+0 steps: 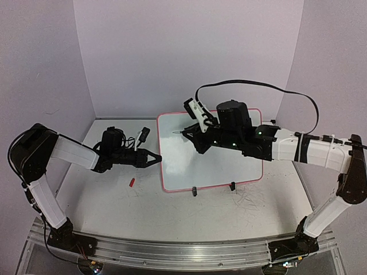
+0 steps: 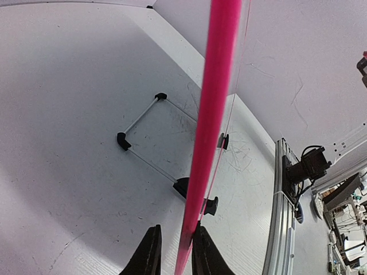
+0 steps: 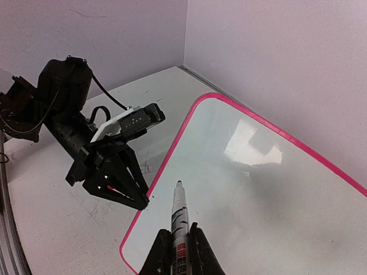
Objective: Write a sentence on the whiteboard
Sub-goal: Hold the whiteboard at the center of the board.
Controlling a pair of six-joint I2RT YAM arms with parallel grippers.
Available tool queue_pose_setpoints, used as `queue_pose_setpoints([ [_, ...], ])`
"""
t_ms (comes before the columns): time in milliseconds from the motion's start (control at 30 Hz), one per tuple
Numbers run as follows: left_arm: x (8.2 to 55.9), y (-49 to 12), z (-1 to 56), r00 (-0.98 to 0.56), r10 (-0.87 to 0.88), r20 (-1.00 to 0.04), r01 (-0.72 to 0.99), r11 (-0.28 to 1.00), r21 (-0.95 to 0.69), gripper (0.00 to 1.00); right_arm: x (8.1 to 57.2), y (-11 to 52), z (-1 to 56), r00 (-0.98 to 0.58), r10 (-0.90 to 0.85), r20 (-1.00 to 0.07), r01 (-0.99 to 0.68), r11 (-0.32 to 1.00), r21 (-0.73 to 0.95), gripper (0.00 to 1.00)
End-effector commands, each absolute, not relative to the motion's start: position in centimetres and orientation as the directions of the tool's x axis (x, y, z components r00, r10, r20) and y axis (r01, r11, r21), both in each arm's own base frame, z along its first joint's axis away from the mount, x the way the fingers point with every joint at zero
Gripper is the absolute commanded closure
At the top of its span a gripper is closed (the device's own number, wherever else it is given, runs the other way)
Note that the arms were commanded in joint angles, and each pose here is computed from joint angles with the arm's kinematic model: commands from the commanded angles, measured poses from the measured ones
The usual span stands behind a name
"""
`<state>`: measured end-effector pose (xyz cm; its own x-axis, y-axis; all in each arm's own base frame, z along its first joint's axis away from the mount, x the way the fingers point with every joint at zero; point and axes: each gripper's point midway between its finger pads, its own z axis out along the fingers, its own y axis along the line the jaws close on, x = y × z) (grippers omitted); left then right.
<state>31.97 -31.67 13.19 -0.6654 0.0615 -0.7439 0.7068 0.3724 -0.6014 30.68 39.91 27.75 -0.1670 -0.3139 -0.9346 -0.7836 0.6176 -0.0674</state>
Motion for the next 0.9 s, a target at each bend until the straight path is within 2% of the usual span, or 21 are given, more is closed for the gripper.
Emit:
queue_pose_setpoints([
  [0,32.2,-31.7,15.0,-0.611,0.036,-0.791,0.747,0.359,-0.56,0.85,31.1,40.5,28.8,-0.137,-0.275,-0.952,-0.764,0.641,-0.075,1.0],
  [167,32.4,-31.9,15.2,-0.605,0.036,-0.796,0.754,0.35,-0.557,0.92,30.9,41.1,28.5,-0.137,-0.278,-0.951,-0.77,0.634,-0.074,1.0],
  [367,32.0,-32.1,15.1,-0.609,0.046,-0.792,0.757,0.333,-0.562,0.88,30.2,42.9,27.6,-0.122,-0.309,-0.943,-0.789,0.607,-0.097,1.0],
  [567,31.7,-32.8,15.1,-0.608,0.057,-0.792,0.763,0.317,-0.563,0.84,30.8,43.6,26.8,-0.115,-0.326,-0.938,-0.753,0.645,-0.132,1.0],
  [800,31.7,-33.2,15.0,-0.6,0.066,-0.797,0.772,0.308,-0.556,0.85,31.0,44.0,26.2,-0.111,-0.329,-0.938,-0.748,0.649,-0.139,1.0],
  [867,31.7,-33.2,15.0,-0.597,0.067,-0.8,0.775,0.307,-0.553,0.88,31.0,44.3,25.9,-0.109,-0.334,-0.936,-0.75,0.646,-0.143,1.0],
])
